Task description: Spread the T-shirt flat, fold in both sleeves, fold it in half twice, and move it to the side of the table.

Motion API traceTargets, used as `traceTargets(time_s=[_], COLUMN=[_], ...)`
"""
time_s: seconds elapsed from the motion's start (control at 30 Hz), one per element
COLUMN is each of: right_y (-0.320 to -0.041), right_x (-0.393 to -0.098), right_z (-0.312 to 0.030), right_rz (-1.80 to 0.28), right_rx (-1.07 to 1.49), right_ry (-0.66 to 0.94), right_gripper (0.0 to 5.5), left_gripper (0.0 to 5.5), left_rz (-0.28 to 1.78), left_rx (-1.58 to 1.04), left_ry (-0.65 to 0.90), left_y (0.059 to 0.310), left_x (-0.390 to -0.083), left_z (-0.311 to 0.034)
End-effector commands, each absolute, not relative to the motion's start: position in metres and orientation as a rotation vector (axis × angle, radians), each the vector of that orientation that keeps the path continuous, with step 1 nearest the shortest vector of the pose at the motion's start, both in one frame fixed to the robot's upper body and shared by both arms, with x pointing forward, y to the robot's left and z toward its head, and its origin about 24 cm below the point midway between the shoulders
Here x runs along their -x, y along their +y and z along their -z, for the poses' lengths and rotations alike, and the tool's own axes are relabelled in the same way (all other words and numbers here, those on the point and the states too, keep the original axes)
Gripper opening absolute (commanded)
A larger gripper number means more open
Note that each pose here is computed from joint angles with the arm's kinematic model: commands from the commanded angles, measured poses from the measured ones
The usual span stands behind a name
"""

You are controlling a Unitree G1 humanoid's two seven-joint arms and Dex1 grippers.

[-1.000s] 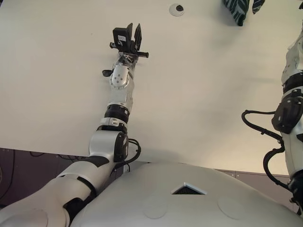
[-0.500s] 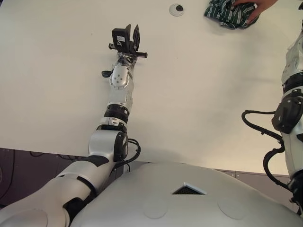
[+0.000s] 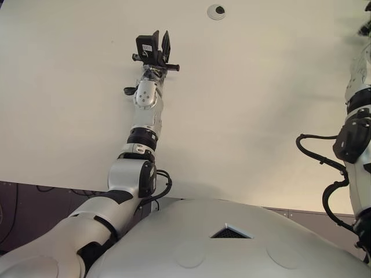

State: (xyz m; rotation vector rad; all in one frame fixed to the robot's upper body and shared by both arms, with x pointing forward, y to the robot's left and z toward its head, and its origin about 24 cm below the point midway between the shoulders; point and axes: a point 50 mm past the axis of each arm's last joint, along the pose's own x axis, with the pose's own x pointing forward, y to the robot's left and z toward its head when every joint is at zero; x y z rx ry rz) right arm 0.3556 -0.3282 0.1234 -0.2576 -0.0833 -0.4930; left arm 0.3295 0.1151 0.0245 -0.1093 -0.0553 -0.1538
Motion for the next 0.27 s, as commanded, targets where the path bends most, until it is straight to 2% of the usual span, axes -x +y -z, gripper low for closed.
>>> traceTargets(time_s=[0.03,0.27], right_y=[-0.3319,-0.3257], right_x=[-0.3579,-0.3624], right_z=[-0.1342,-0.1334], right_rz=[0.49,0.38], right_rx=[0.25,0.151], right_ry=[-0.098,-0.086], right_gripper=[1.36,1.36], left_gripper=[1.17,1.17], left_rz=[0.152,0.149], left_rx=[0.099,0.099], left_ry=[-0.072,-0.073], left_y=[0.1167,0.1169], left_x=[-0.3337,-0.3348], left_z=[-0.0296,-0.0303])
